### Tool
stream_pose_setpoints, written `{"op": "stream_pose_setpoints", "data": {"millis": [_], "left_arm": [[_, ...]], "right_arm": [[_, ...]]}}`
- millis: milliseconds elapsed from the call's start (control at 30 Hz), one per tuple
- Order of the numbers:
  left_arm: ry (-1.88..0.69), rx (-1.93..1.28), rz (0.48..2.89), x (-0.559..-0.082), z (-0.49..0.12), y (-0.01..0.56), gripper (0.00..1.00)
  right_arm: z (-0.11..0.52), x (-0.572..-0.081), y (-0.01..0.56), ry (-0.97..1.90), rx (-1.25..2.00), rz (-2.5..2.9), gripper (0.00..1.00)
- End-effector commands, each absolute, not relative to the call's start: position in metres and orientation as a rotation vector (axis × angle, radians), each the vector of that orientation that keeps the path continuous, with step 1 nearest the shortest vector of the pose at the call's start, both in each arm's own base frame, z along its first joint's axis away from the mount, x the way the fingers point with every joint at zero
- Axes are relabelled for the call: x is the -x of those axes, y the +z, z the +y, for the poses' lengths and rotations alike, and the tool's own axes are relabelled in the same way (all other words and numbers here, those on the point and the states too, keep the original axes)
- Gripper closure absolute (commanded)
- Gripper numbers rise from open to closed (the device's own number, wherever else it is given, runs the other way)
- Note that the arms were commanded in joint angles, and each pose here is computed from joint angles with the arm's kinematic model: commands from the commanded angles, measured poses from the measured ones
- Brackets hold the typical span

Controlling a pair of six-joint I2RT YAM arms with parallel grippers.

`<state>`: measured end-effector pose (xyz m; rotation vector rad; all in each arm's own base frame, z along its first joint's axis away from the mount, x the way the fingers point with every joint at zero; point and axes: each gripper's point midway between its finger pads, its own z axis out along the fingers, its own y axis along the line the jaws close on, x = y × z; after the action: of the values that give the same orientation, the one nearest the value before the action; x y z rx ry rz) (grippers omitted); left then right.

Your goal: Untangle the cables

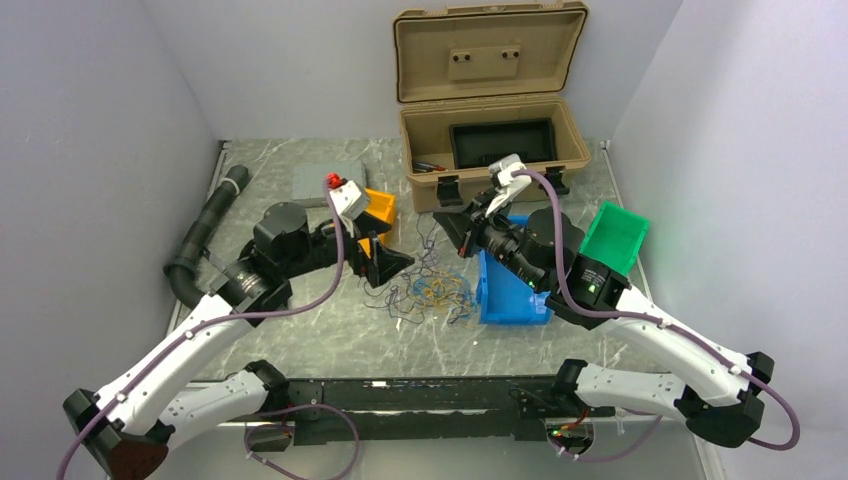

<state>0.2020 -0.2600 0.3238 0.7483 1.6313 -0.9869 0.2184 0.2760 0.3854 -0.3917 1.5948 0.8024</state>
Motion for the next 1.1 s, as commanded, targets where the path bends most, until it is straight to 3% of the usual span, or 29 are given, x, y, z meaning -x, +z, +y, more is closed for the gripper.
{"op": "stream_pose_setpoints", "data": {"millis": [0, 300, 567, 667, 833, 933, 1067], "left_arm": [[-1.021, -0.75, 1.537, -0.208, -0.275, 0.348, 0.03], [-1.034, -0.66, 1.626, -0.235, -0.3, 0.28, 0.03], [-0.979, -0.526, 1.859, -0.264, -0.308, 0.189, 0.12], [-0.958, -0.51, 1.909, -0.265, -0.305, 0.165, 0.21], [-0.88, -0.479, 2.005, -0.265, -0.293, 0.133, 0.5], [-0.856, -0.476, 2.027, -0.263, -0.288, 0.123, 0.59], [-0.816, -0.465, 2.078, -0.259, -0.279, 0.105, 0.6]], "right_arm": [[0.279, -0.209, 0.418, 0.883, 0.393, 1.513, 1.0], [0.272, -0.202, 0.468, 0.929, 0.371, 1.414, 1.0], [0.245, -0.205, 0.537, 0.855, 0.303, 1.292, 1.0], [0.225, -0.205, 0.565, 0.814, 0.244, 1.237, 1.0], [0.195, -0.204, 0.593, 0.755, 0.155, 1.168, 1.0], [0.181, -0.205, 0.601, 0.716, 0.117, 1.151, 1.0], [0.164, -0.208, 0.606, 0.658, 0.07, 1.137, 1.0]]}}
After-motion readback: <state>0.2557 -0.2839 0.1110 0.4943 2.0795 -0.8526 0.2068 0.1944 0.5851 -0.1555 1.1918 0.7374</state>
